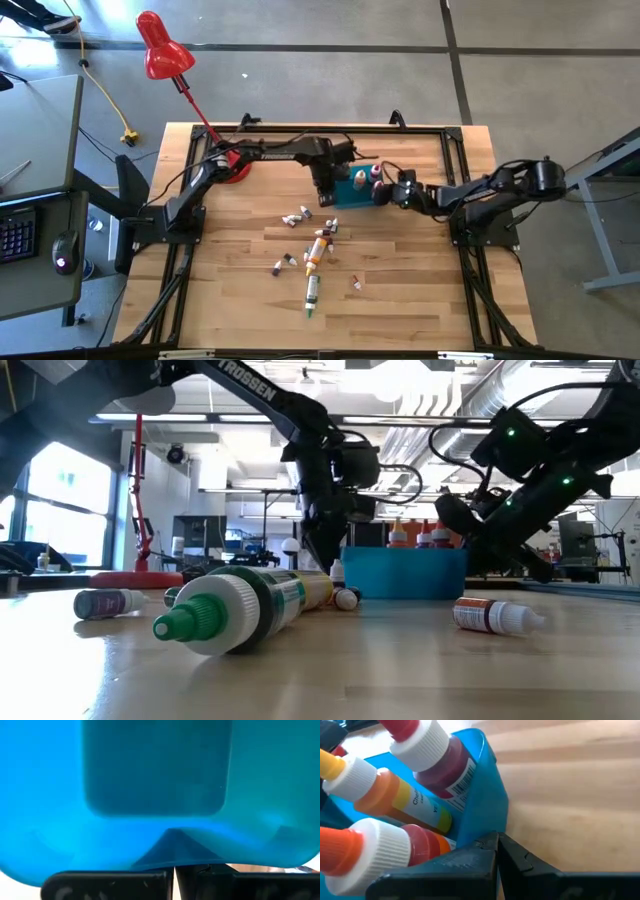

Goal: Pick & Place food coloring
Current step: Move the blue bin to the center of the table

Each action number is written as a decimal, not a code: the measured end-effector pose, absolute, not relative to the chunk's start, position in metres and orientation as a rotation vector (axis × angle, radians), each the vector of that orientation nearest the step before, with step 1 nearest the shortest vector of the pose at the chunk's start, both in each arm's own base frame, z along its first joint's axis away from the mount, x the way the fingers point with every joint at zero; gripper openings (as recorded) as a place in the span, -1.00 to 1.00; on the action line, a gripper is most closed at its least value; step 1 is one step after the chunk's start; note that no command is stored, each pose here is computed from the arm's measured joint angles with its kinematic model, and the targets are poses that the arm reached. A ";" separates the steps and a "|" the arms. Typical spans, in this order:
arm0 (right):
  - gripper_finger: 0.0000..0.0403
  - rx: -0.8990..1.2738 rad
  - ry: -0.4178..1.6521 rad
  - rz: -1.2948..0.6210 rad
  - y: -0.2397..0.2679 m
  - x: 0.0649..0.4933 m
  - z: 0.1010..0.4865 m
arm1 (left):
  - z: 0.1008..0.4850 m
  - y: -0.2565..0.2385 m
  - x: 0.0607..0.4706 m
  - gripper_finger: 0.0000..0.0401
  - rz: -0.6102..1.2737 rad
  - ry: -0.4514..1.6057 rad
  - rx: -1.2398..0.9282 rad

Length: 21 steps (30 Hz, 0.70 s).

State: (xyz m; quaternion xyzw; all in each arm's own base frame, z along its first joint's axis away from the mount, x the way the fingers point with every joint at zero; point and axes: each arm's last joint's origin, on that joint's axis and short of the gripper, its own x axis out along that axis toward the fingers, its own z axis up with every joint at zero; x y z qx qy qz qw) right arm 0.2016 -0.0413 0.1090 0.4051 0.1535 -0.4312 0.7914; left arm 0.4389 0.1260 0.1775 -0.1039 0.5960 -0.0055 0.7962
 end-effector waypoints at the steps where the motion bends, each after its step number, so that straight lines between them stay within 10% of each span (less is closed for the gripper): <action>1: -1.00 0.870 0.330 -0.923 -0.037 0.202 0.109 | 0.177 0.122 0.439 -1.00 -0.009 1.289 -0.210; 21: -1.00 0.850 0.307 -0.880 0.001 0.203 0.110 | 0.180 0.086 0.425 -1.00 0.120 1.498 -0.088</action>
